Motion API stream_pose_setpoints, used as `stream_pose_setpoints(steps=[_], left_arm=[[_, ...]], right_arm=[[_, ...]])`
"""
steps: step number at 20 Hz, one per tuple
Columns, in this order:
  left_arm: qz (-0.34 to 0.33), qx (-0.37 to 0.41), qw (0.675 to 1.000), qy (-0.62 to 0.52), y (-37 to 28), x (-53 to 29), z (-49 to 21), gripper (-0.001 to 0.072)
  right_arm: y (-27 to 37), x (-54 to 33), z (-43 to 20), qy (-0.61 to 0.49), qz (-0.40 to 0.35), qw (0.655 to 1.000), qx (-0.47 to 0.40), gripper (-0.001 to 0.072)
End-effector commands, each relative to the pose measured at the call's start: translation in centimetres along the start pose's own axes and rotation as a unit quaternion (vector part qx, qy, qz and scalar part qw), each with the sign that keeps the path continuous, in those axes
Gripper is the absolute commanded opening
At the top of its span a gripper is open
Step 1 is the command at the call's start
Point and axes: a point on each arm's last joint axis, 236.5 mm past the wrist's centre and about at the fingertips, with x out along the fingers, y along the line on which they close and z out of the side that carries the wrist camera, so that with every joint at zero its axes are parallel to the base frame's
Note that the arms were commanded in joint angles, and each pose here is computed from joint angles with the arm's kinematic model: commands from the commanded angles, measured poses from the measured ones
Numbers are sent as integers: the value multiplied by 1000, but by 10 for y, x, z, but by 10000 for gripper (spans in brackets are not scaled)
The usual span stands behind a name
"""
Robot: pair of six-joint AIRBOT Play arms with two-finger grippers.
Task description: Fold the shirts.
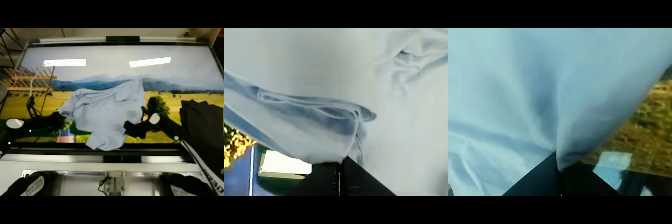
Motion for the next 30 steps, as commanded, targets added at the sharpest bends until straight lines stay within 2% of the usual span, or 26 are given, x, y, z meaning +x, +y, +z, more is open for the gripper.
stream_pose_setpoints(steps=[1, 4, 6, 8, 10, 11, 12, 13, 15, 17, 21, 26, 28, 30], left_arm=[[-10, 24, 999, -27, -12, -14, 17, 38], [-40, 116, 989, -85, -55, -65, 68, 36], [-57, 221, 958, -176, -114, -144, 117, 36], [-47, 295, 899, -319, -180, -260, 160, 37], [24, 363, 794, -487, -241, -406, 173, 37], [59, 382, 743, -546, -263, -462, 164, 37], [74, 377, 706, -595, -283, -508, 149, 37], [66, 359, 691, -624, -297, -534, 135, 37], [16, 316, 695, -646, -312, -553, 113, 37], [9, 316, 713, -626, -315, -544, 96, 37], [37, 319, 794, -516, -289, -486, 76, 37], [53, 237, 912, -330, -200, -372, 75, 37], [56, 227, 940, -247, -150, -309, 75, 37], [50, 172, 966, -186, -101, -251, 78, 37]], right_arm=[[32, -5, 3, -18, 48, 999, 10, 57], [85, -70, 34, -98, 94, 985, -105, 56], [135, -178, 68, -221, 138, 950, -173, 56], [175, -323, 78, -388, 149, 870, -266, 56], [194, -493, 40, -575, 115, 739, -332, 56], [192, -558, 8, -643, 92, 679, -342, 57], [186, -610, -29, -696, 73, 628, -341, 56], [176, -646, -61, -733, 60, 591, -332, 57], [156, -684, -111, -774, 54, 549, -310, 57], [136, -684, -131, -776, 46, 556, -293, 57], [93, -636, -104, -708, -42, 652, -267, 57], [41, -543, -17, -542, -177, 792, -219, 57], [33, -479, 30, -451, -197, 844, -214, 57], [22, -416, 86, -389, -215, 871, -210, 57]])
